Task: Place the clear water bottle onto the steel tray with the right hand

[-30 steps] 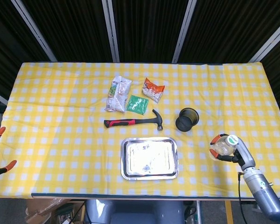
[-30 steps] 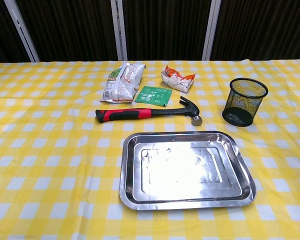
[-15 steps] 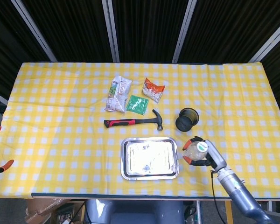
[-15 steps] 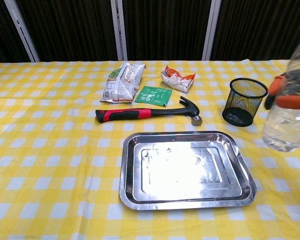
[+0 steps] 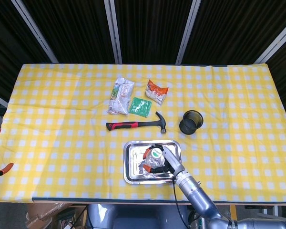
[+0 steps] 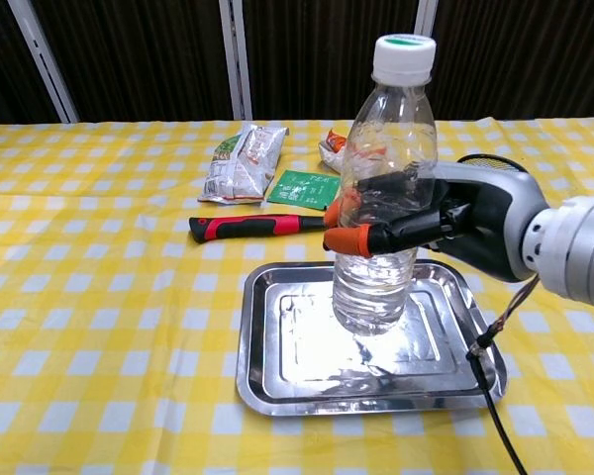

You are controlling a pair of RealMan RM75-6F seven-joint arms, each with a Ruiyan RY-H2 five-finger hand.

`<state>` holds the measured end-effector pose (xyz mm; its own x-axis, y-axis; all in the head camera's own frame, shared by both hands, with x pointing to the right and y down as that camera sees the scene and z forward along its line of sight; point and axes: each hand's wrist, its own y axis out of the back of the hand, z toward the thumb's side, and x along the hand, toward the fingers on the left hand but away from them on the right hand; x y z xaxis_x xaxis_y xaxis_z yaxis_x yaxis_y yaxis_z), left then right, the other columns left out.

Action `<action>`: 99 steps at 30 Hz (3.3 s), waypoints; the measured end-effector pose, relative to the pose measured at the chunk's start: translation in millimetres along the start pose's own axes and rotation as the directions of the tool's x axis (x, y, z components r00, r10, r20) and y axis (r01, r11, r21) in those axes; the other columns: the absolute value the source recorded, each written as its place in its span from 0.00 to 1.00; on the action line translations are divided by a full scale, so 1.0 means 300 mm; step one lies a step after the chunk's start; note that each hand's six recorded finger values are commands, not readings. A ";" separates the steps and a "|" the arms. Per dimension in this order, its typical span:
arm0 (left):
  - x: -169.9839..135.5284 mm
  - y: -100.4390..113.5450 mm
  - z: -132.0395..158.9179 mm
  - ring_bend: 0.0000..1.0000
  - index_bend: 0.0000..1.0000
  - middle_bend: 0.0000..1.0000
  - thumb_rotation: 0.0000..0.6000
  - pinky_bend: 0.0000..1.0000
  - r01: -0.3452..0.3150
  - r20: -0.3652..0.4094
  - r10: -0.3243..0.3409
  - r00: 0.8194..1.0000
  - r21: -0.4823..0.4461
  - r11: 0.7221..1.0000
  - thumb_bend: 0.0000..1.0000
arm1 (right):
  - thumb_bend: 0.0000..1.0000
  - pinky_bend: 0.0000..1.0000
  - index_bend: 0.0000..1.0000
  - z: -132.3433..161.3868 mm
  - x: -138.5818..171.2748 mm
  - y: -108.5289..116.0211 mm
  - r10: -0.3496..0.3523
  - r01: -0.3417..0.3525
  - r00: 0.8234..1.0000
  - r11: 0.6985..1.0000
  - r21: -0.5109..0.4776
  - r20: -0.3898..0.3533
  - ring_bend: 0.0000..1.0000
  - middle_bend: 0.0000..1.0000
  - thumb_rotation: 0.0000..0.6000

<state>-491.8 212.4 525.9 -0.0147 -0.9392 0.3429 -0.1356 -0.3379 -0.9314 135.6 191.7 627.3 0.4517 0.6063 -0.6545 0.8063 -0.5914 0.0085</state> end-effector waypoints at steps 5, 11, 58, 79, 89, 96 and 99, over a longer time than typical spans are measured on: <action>0.000 -0.006 0.004 0.00 0.05 0.00 1.00 0.00 0.005 -0.001 -0.005 1.000 0.006 1.000 0.19 | 1.00 0.00 0.88 -0.032 0.024 0.089 -0.064 0.064 0.998 0.998 0.000 0.025 0.31 0.68 1.00; 0.002 -0.006 0.002 0.00 0.05 0.00 1.00 0.00 0.001 -0.009 -0.001 1.000 0.007 1.000 0.19 | 1.00 0.00 0.88 -0.083 0.138 0.298 -0.187 0.185 0.981 0.982 0.040 0.053 0.31 0.68 1.00; 0.011 -0.010 0.002 0.00 0.05 0.00 1.00 0.00 0.006 -0.010 -0.006 1.000 0.017 1.000 0.19 | 1.00 0.00 0.88 -0.064 -0.060 -0.050 -0.017 0.017 1.000 0.999 0.037 -0.002 0.31 0.68 1.00; 0.016 -0.028 0.011 0.00 0.05 0.00 1.00 0.00 0.021 -0.010 -0.020 1.000 0.035 0.999 0.19 | 1.00 0.00 0.88 -0.153 -0.061 0.031 -0.093 0.093 0.996 0.995 -0.028 -0.004 0.29 0.68 1.00; 0.020 -0.029 0.007 0.00 0.05 0.00 1.00 0.00 0.020 -0.016 -0.019 1.000 0.037 0.999 0.19 | 1.00 0.00 0.88 -0.199 -0.072 0.011 -0.072 0.072 0.997 0.997 -0.035 -0.002 0.27 0.68 1.00; 0.019 -0.031 0.010 0.00 0.05 0.00 1.00 0.00 0.021 -0.015 -0.020 1.000 0.040 0.999 0.19 | 0.63 0.00 0.66 -0.196 -0.066 0.012 -0.060 0.060 0.998 0.998 -0.011 -0.019 0.15 0.55 1.00; 0.018 -0.032 0.011 0.00 0.05 0.00 1.00 0.00 0.021 -0.014 -0.020 1.000 0.041 0.999 0.19 | 0.44 0.00 0.44 -0.201 -0.062 0.009 -0.043 0.043 0.999 0.999 0.003 -0.015 0.04 0.38 1.00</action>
<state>-487.3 210.3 536.2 -0.0262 -0.9313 0.3633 -0.0951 -0.3595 -0.9283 152.3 210.7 685.1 0.4218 0.6392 -0.6431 0.8239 -0.5663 -0.0225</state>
